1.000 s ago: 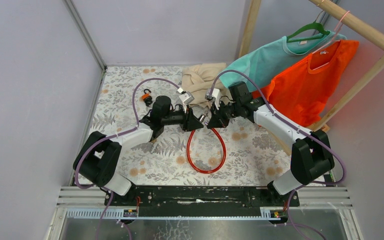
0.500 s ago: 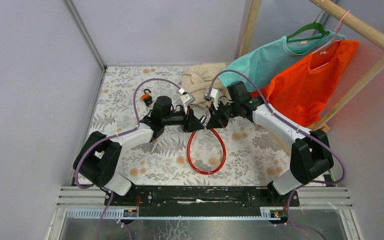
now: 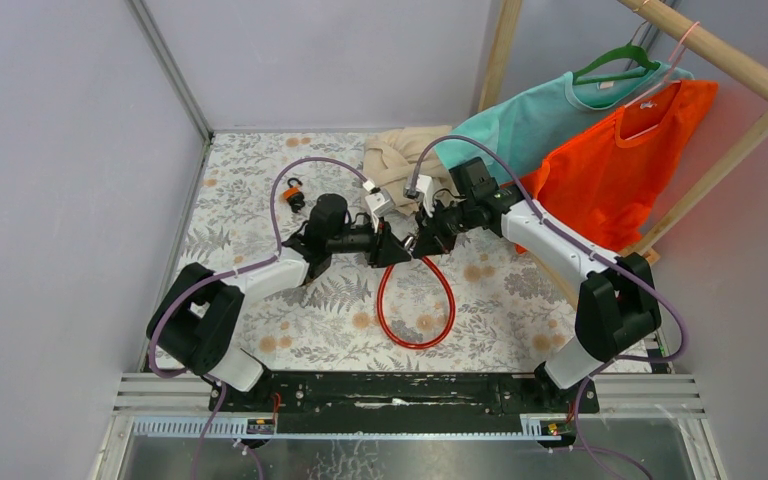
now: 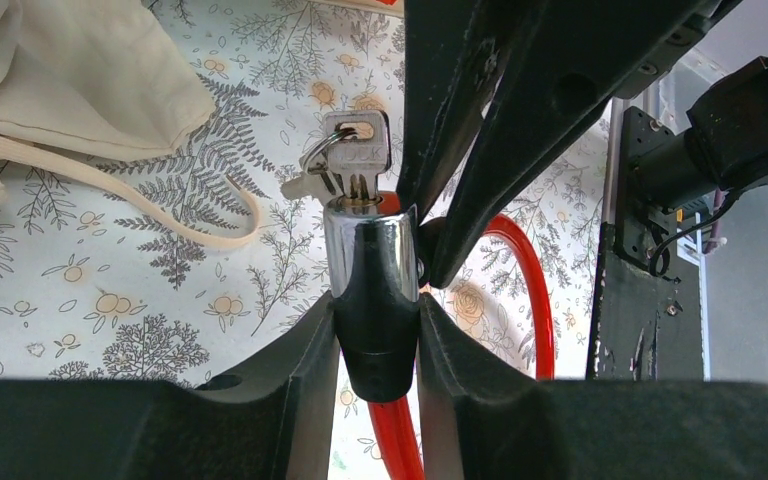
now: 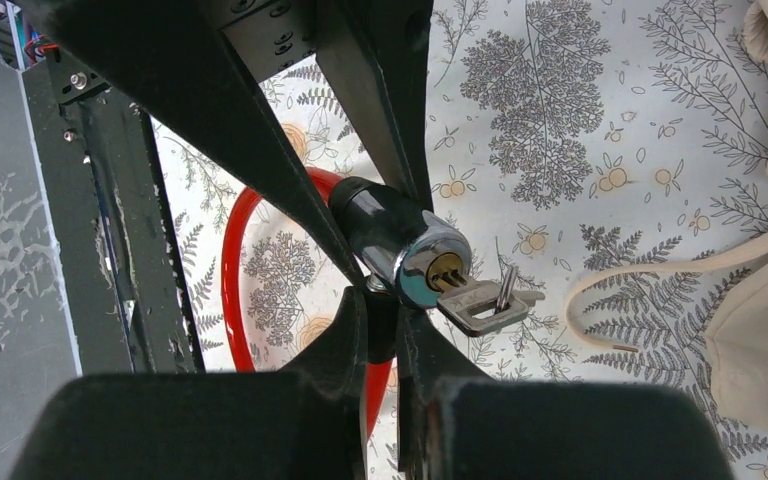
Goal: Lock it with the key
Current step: Lock the lock.
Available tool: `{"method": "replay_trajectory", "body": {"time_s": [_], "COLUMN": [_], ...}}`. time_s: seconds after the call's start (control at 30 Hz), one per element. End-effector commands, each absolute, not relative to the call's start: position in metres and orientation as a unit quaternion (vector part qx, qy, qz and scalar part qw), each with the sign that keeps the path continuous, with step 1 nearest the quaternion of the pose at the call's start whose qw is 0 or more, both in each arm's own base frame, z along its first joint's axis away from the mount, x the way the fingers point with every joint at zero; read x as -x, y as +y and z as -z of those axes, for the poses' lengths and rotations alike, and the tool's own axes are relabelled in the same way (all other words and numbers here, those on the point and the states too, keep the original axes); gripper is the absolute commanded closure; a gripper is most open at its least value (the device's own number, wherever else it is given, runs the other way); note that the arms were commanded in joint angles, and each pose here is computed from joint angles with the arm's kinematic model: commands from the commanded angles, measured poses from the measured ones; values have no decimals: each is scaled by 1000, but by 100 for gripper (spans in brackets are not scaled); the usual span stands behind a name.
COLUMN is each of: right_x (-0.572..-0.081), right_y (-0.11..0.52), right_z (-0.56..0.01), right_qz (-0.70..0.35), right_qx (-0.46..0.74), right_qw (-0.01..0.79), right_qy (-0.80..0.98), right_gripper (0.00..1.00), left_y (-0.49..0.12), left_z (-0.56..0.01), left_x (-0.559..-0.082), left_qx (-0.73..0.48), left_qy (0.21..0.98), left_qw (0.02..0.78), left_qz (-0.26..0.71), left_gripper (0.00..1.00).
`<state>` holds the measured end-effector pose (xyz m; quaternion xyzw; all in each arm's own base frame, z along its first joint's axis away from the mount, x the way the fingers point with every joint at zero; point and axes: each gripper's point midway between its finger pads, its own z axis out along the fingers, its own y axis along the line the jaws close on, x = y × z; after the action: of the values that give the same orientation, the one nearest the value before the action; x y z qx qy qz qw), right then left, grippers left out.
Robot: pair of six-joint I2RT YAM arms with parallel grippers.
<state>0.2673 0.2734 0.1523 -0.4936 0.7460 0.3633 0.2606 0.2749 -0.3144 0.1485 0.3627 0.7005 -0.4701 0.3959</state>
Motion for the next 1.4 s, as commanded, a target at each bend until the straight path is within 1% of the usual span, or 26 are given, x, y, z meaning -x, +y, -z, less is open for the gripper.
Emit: {"method": "replay_trajectory", "body": {"time_s": [0.0,0.2,0.37,0.6,0.63,0.67,0.73,0.77,0.93,1.07,1.2,1.37], "right_x": [-277,-292,-303,-314,-317,-318,-322,-324,-339,-346,-347,-329], "right_y": [298,304,303,293,292,292,294,295,298,290,280,277], "right_z": [-195,-200,-200,-190,-191,-192,-199,-204,-233,-238,-239,-251], "right_qz": [-382,-367,-345,-298,-293,-290,-288,-289,-257,-215,-183,-196], "right_qx": [513,490,485,502,502,503,503,505,533,550,552,549], "right_qw": [317,334,344,363,366,370,380,387,447,490,521,549], "right_qy": [701,717,726,726,726,725,720,715,671,642,625,599], "right_gripper": [100,100,100,100,97,97,98,100,100,100,100,100], "left_y": [-325,-332,-331,-319,-316,-310,-303,-301,-303,-303,-301,-300], "left_z": [-163,-166,-162,-177,-182,-186,-196,-202,-220,-227,-227,-226], "left_x": [-269,-258,-259,-287,-294,-301,-312,-316,-323,-322,-308,-286], "left_qx": [-391,-407,-412,-371,-361,-346,-333,-337,-384,-442,-495,-534], "left_qy": [674,660,663,677,679,683,679,673,644,599,554,516], "left_qw": [406,397,401,454,462,471,491,501,528,553,567,574], "left_qz": [478,491,480,445,442,438,432,427,400,374,356,345], "left_gripper": [100,100,100,100,100,100,100,100,100,100,100,100]}}
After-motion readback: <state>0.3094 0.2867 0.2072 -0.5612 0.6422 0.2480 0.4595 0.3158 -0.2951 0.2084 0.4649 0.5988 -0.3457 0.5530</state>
